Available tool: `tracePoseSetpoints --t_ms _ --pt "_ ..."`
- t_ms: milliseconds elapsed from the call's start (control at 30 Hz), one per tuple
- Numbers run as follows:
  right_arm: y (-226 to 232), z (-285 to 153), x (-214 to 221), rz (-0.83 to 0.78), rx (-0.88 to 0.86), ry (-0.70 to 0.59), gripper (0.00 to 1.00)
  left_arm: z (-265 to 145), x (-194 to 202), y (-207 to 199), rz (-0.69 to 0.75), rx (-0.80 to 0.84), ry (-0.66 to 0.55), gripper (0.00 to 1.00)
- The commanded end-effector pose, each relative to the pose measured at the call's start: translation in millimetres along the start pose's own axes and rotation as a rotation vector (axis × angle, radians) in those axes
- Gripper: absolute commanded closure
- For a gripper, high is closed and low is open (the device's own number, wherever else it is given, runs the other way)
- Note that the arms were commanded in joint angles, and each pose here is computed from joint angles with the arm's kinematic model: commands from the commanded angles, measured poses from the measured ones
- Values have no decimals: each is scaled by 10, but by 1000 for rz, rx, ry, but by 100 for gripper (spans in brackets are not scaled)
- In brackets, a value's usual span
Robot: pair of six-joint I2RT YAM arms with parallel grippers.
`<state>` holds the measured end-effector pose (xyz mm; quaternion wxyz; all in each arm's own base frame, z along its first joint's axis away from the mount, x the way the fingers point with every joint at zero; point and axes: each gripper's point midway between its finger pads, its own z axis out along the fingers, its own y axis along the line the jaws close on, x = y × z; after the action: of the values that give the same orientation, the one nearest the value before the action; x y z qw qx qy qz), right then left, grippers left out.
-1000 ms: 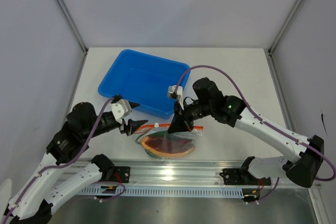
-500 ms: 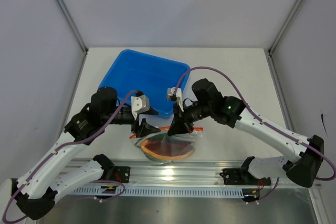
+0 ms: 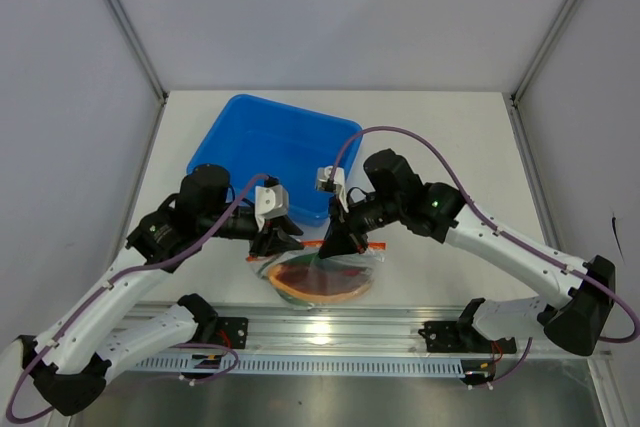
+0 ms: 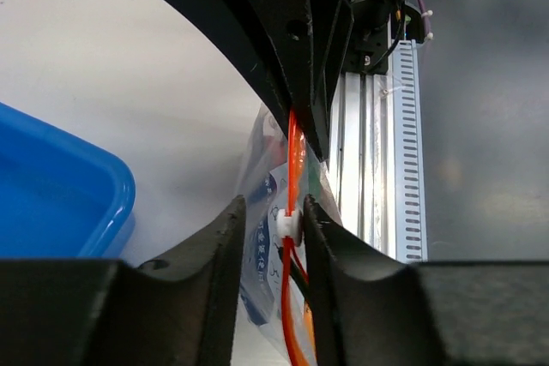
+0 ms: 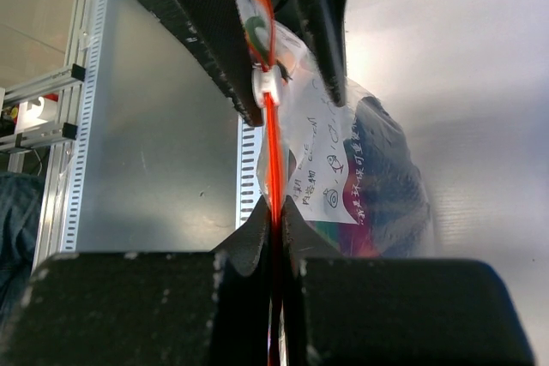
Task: Place the food in the zip-top bag and seal the zipper
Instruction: Zip the zipper food storage bag at the center of the board.
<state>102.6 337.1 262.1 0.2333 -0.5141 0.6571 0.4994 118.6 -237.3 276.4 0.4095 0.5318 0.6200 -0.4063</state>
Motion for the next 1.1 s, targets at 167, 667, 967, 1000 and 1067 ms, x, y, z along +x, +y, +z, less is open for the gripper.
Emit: tracePoseSetpoints --t_ms 167,667,967,1000,1067 --pt "78 -24 -247 -78 -3 -54 100 -73 -178 -94 63 31 -45 96" --pt "-342 -329 -150 5 242 -141 100 -221 14 -13 26 -106 5 99" --pt "-557 -423 87 93 334 -136 100 -307 126 101 10 -219 18 99" --pt "-568 -451 87 99 344 -143 100 -328 136 128 12 -241 19 99" --pt "-616 -544 90 117 383 -165 100 -380 156 177 13 -289 23 99"
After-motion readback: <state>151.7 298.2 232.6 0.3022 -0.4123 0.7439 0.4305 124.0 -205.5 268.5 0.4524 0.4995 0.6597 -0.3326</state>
